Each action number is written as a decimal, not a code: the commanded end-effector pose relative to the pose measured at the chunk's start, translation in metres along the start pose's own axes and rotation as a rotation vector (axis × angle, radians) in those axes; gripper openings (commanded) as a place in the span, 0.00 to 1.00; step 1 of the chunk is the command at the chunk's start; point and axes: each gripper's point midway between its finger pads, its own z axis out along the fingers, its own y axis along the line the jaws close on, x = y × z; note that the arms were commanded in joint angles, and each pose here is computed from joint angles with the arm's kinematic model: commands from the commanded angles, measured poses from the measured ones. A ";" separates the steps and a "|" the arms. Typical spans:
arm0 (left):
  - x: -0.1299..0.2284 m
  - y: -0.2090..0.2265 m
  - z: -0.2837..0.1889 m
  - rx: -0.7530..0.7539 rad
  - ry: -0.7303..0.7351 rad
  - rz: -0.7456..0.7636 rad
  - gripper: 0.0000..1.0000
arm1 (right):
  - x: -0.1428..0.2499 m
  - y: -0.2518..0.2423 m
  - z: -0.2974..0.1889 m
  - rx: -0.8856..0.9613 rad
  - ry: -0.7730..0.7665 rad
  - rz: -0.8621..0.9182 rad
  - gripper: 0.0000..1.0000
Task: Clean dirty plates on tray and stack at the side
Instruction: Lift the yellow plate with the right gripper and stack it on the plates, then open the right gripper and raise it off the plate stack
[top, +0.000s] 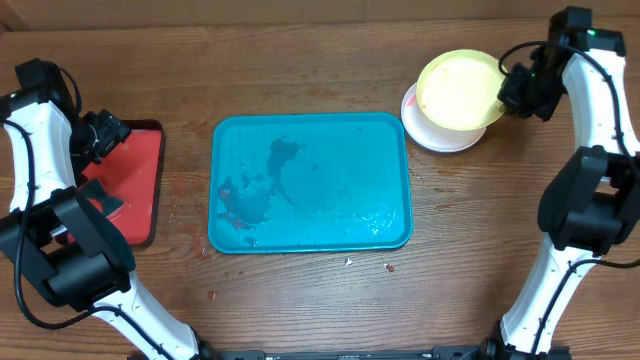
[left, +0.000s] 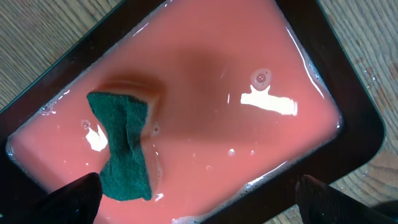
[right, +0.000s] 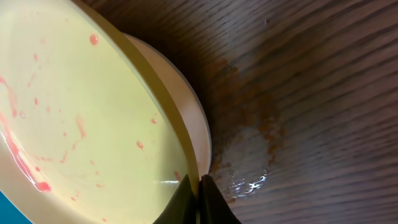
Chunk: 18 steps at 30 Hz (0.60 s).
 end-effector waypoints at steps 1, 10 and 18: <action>-0.006 -0.004 -0.013 0.022 -0.032 0.006 1.00 | 0.002 0.007 0.002 -0.025 0.012 0.013 0.22; -0.006 -0.004 -0.013 0.022 -0.032 0.006 1.00 | 0.019 0.014 0.000 -0.043 0.077 0.014 0.54; -0.006 -0.004 -0.013 0.022 -0.032 0.006 1.00 | 0.045 0.029 -0.054 -0.064 0.065 -0.069 0.54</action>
